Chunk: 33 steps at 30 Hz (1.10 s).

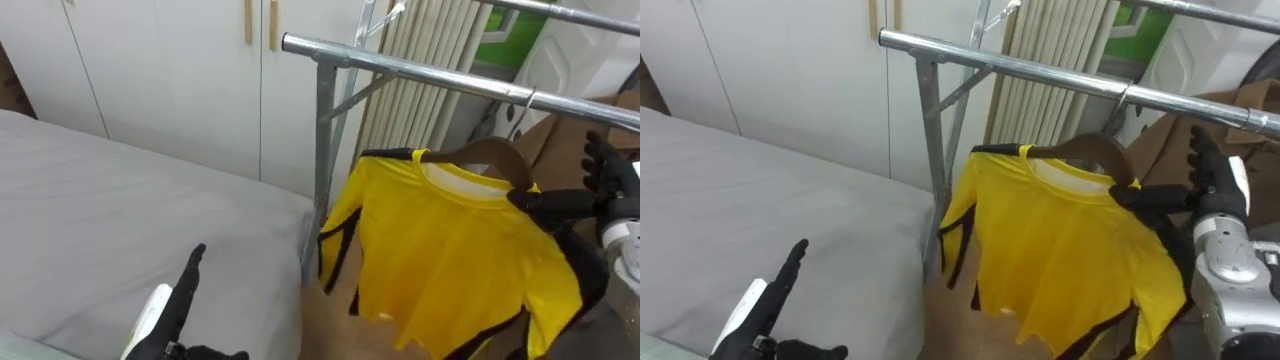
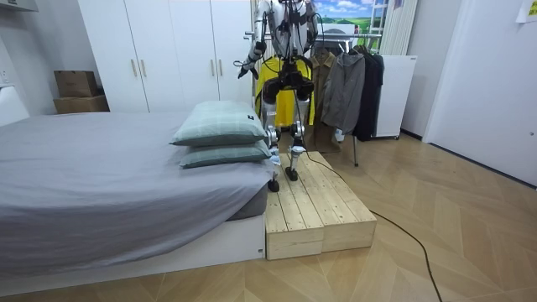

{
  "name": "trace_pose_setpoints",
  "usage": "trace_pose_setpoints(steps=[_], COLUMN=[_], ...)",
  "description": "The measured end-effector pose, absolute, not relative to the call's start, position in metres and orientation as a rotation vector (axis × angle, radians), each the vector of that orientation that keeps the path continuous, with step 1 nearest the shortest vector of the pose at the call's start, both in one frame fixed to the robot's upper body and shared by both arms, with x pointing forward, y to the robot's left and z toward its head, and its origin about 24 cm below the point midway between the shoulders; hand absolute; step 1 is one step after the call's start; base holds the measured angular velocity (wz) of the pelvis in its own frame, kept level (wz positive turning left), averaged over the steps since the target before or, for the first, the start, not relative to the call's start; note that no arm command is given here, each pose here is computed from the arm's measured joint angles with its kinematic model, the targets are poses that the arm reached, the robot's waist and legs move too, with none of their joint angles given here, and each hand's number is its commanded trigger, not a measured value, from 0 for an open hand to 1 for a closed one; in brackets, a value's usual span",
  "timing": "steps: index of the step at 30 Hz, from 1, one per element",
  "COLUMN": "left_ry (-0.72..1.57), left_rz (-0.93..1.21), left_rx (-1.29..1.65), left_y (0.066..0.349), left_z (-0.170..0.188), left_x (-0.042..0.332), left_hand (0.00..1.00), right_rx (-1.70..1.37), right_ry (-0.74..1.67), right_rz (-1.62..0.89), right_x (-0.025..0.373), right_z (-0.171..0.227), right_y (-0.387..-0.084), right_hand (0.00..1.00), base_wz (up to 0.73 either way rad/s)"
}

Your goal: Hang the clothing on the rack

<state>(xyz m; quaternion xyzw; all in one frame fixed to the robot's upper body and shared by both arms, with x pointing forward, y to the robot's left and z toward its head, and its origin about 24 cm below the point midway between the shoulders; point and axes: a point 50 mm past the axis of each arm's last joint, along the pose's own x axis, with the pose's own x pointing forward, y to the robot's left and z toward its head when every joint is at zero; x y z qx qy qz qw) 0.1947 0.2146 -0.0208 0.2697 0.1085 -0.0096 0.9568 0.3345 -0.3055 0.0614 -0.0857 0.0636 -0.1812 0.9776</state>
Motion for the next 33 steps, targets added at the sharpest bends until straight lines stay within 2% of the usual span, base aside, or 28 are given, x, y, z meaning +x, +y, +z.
trace_pose_setpoints(steps=[16, 26, 33], left_ry=[0.257, 0.268, 0.26], left_rz=[-0.019, -0.014, -0.011], left_rx=[0.492, 0.471, 0.456], left_y=[0.219, 0.222, 0.222], left_z=[-0.026, -0.031, -0.03], left_x=[0.191, 0.186, 0.186], left_hand=[0.0, 0.0, 0.0], right_rx=[-0.081, -0.081, -0.038], right_ry=[0.097, 0.116, 0.159], right_rz=[-0.35, -0.352, -0.341], right_x=[0.317, 0.263, 0.231], right_z=[0.056, 0.028, 0.003], right_y=[-0.316, -0.323, -0.306], right_hand=[0.0, 0.0, 0.0], base_wz=[-0.06, -0.14, -0.17])
